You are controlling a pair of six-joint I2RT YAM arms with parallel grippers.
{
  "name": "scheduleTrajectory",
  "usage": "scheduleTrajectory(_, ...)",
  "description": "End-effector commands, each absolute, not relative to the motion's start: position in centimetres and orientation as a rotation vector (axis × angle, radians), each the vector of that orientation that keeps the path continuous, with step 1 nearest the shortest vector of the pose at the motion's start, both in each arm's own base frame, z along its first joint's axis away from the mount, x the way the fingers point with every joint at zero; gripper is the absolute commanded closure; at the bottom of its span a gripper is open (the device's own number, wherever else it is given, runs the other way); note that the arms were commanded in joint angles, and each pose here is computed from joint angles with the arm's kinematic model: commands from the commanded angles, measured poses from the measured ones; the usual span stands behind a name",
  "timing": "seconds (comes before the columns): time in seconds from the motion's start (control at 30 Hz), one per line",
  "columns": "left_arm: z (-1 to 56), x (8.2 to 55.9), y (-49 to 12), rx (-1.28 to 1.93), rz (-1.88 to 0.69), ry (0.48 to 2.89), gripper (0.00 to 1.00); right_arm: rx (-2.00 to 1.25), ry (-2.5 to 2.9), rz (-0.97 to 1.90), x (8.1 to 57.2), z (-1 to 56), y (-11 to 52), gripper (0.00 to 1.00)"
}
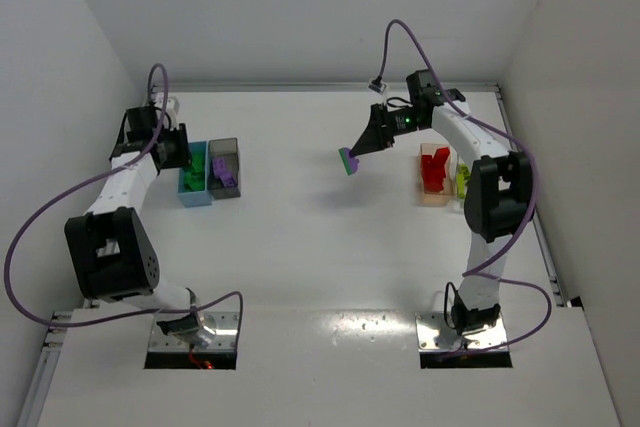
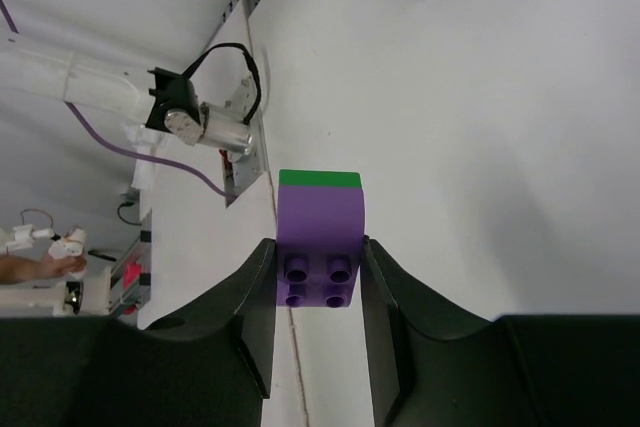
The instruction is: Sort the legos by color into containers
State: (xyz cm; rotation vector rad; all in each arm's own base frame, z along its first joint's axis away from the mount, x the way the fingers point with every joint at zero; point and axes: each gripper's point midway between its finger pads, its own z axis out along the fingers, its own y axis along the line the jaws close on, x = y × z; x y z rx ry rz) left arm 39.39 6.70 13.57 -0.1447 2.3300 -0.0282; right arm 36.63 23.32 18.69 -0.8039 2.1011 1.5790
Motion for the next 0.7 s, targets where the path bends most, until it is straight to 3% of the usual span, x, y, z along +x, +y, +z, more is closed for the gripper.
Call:
scheduleTrajectory(0.0,13.0,39.6,7.2,-0.184,-0.014,2.344,0.69,-0.863,2.019,1.552,36.5,20.6,23.7,0.98)
scheduleTrajectory(0.07,12.4,39.5,7.6,-0.186,-0.008,2.359,0.61,-0.863,2.019,1.552,36.5,20.6,23.7,0.98)
scheduleTrajectory(0.2,11.4,39.6,7.4,-0.185,-0.027,2.383,0.33,-0.850,2.033,1.562,36.6,20.3,23.8,0.98)
scheduleTrajectory(0.3,11.4,39.9,7.1,-0.188,-0.056,2.381,0.24,-0.859,2.039,1.556,36.4,20.2,24.0,0.98)
scheduleTrajectory(0.4,13.4,40.1,7.1,-0.179,-0.071,2.330,0.22,-0.859,2.039,1.556,36.4,20.2,24.0,0.98)
scheduleTrajectory(0.5,18.3,39.8,3.0,0.005,-0.340,2.162,0.23,-0.878,2.029,1.558,36.2,20.2,24.5,0.98)
scheduleTrajectory(0.67,24.9,33.9,-8.5,0.543,-1.117,1.816,0.22,-0.901,2.008,1.616,35.8,20.5,25.6,0.98)
